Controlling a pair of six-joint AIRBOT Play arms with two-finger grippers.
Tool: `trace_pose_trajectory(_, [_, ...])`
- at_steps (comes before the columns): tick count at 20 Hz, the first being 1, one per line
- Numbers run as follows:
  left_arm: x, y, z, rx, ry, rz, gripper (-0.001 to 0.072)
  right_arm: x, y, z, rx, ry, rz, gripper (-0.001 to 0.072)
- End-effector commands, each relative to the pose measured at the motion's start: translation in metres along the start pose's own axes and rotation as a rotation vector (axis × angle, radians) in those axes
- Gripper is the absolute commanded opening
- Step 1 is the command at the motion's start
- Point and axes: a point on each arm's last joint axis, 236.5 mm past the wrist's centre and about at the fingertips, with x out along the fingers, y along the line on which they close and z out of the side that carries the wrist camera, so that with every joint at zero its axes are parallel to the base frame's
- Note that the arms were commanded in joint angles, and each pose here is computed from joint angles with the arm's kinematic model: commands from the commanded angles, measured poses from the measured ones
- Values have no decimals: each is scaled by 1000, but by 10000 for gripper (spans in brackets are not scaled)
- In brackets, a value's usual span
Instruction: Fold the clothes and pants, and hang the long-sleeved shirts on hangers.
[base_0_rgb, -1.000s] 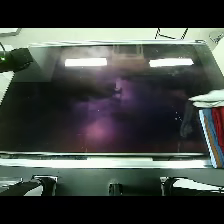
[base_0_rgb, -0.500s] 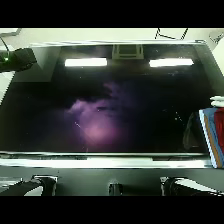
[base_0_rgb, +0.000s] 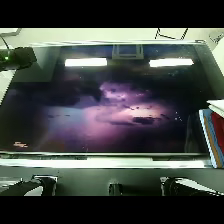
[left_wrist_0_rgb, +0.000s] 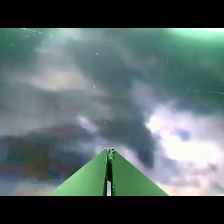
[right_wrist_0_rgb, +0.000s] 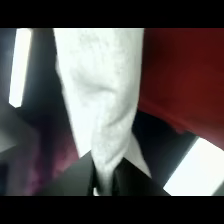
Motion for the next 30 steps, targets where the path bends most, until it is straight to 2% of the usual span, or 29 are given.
trace_pose_trajectory(1, [1, -1, 2, 4, -10, -3, 27, -6, -69, -7, 91, 16, -285, 40])
trace_pose_trajectory(5, [1, -1, 2, 3, -10, -3, 28, 26, -108, -28, 153, 131, -358, 40])
trace_pose_trajectory(8, [1, -1, 2, 4, -10, -3, 27, 43, -154, -47, 188, 205, -488, 40])
trace_pose_trajectory(14, [1, -1, 2, 3, -10, -3, 28, 76, -183, -52, 194, 201, -517, 46])
trace_pose_trajectory(15, [1, -1, 2, 3, -9, -3, 28, 77, -185, -49, 191, 189, -518, 151])
trace_pose_trajectory(16, [1, -1, 2, 3, -10, -3, 28, 78, -184, -44, 181, 169, -512, 431])
trace_pose_trajectory(17, [1, -1, 2, 3, -10, -3, 28, 79, -176, -40, 137, 166, -478, 664])
trace_pose_trajectory(18, [1, -1, 2, 3, -10, -3, 28, 77, -164, -31, 102, 144, -437, 685])
trace_pose_trajectory(20, [0, -5, 9, -3, -40, -22, 28, 63, -113, 18, 7, -36, -281, 685])
trace_pose_trajectory(22, [-3, -21, 38, -7, -163, -74, 27, 18, -15, 92, -115, -372, -38, 677])
trace_pose_trajectory(23, [-5, -27, 53, 28, -233, -84, 26, -9, 45, 114, -237, -519, 65, 665])
trace_pose_trajectory(25, [13, -21, 58, 96, -262, -18, 26, -27, 150, 104, -477, -631, 180, 664])
trace_pose_trajectory(26, [35, -9, 40, 96, -187, 39, 25, -15, 193, 79, -571, -600, 232, 664])
trace_pose_trajectory(28, [77, 17, -24, 76, 75, 128, 29, 42, 253, -3, -709, -381, 297, 665])
trace_pose_trajectory(29, [89, 26, -58, 71, 208, 161, 121, 79, 265, -55, -778, -212, 278, 665])
trace_pose_trajectory(30, [99, 30, -93, 53, 348, 177, 514, 110, 266, -106, -864, -41, 245, 666])
